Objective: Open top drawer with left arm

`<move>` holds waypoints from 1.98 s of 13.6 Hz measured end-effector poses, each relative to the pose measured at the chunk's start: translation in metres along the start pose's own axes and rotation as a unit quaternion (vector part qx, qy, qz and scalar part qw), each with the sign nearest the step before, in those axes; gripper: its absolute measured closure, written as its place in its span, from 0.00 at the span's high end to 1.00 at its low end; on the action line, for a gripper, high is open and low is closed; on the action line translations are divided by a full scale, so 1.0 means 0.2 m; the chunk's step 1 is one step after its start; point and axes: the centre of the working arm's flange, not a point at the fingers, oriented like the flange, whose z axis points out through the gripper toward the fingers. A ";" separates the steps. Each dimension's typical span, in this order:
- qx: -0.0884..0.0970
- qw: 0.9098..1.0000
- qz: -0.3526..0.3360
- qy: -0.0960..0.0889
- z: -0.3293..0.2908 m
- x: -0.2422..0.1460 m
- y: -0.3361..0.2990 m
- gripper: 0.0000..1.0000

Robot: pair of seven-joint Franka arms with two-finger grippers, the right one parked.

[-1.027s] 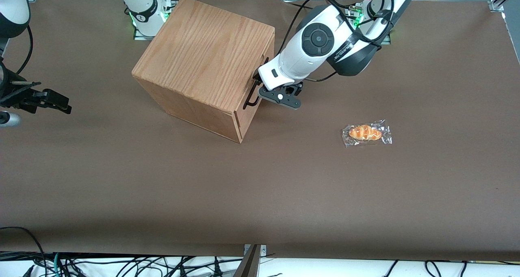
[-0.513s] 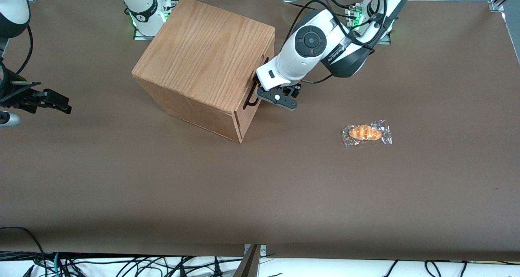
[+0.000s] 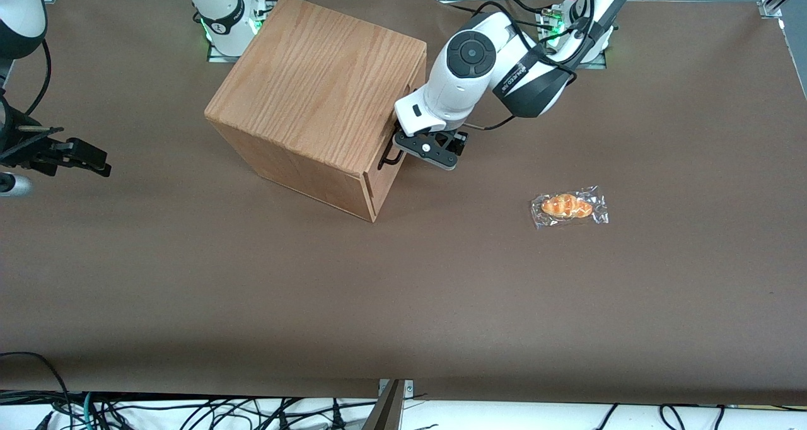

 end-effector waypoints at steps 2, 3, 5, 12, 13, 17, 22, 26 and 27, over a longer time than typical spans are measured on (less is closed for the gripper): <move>0.002 1.000 0.000 0.001 0.00 0.00 -0.01 1.00; 0.002 1.000 0.000 0.000 0.00 0.00 -0.01 1.00; 0.010 1.000 0.001 0.001 -0.01 0.01 -0.03 1.00; 0.020 1.000 0.006 -0.010 -0.05 0.03 -0.19 1.00; 0.020 1.000 0.010 -0.012 -0.06 0.04 -0.22 1.00; 0.017 0.999 0.022 -0.019 -0.07 0.06 -0.33 1.00; 0.011 0.999 0.032 -0.025 -0.09 0.07 -0.44 1.00; -0.002 0.999 0.040 -0.033 -0.09 0.09 -0.59 1.00; -0.010 0.998 0.042 -0.036 -0.09 0.09 -0.61 1.00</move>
